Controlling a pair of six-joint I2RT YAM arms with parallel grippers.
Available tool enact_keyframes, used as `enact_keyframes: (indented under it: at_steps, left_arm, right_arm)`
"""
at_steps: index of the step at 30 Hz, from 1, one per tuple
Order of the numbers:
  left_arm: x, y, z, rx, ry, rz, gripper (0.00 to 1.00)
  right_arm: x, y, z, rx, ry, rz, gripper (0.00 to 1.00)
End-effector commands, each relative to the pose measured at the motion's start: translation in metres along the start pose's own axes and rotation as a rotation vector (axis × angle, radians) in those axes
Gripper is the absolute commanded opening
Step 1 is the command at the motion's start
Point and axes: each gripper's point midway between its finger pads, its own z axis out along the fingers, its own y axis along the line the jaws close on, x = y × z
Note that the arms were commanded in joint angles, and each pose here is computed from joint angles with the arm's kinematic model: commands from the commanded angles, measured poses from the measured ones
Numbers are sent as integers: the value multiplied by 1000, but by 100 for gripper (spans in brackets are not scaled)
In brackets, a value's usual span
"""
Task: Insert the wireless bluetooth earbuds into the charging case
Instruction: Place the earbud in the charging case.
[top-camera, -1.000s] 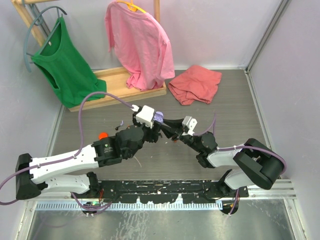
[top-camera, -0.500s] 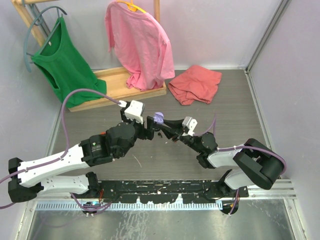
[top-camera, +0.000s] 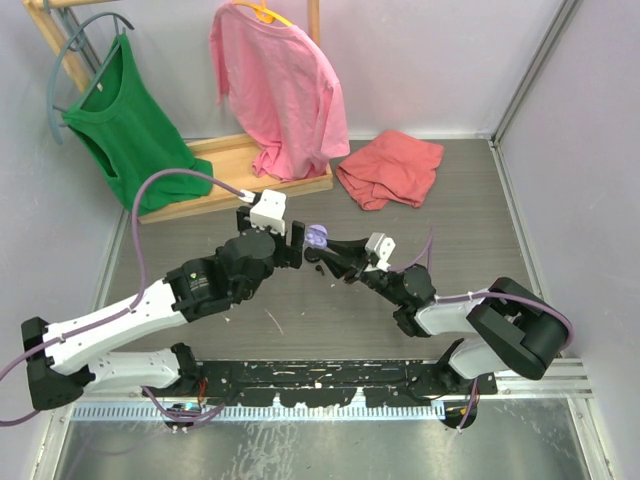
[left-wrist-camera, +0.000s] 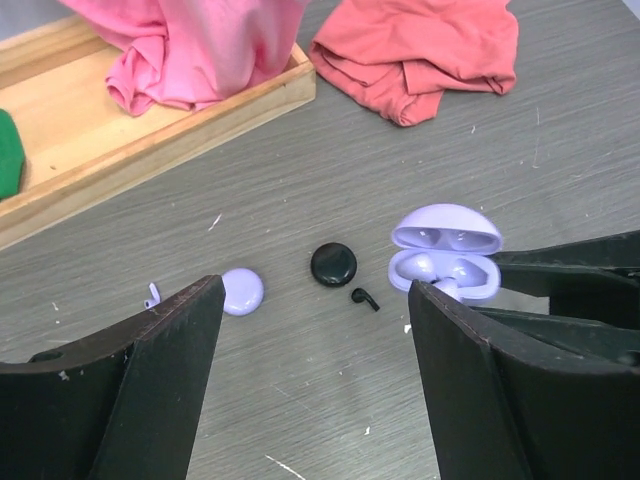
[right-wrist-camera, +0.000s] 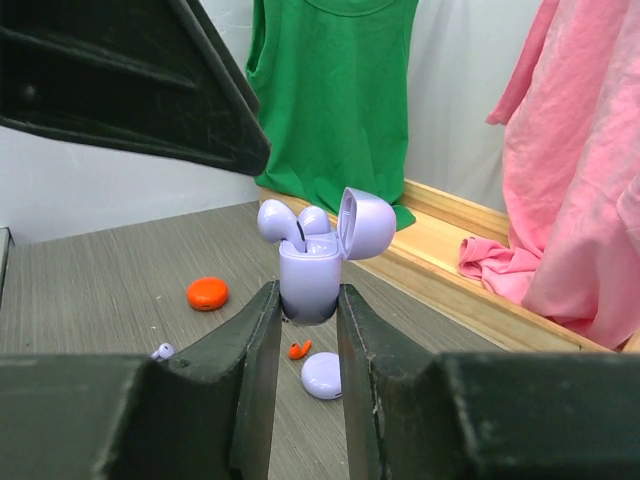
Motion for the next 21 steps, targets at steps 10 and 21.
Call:
enact_keyframes:
  at_steps: [10, 21]
  left_arm:
    - [-1, -5, 6, 269, 10, -108, 78]
    - [-2, -13, 7, 340, 0, -123, 78]
  right_arm:
    - [-56, 7, 2, -31, -191, -30, 1]
    - [-56, 7, 2, -33, -191, -31, 1]
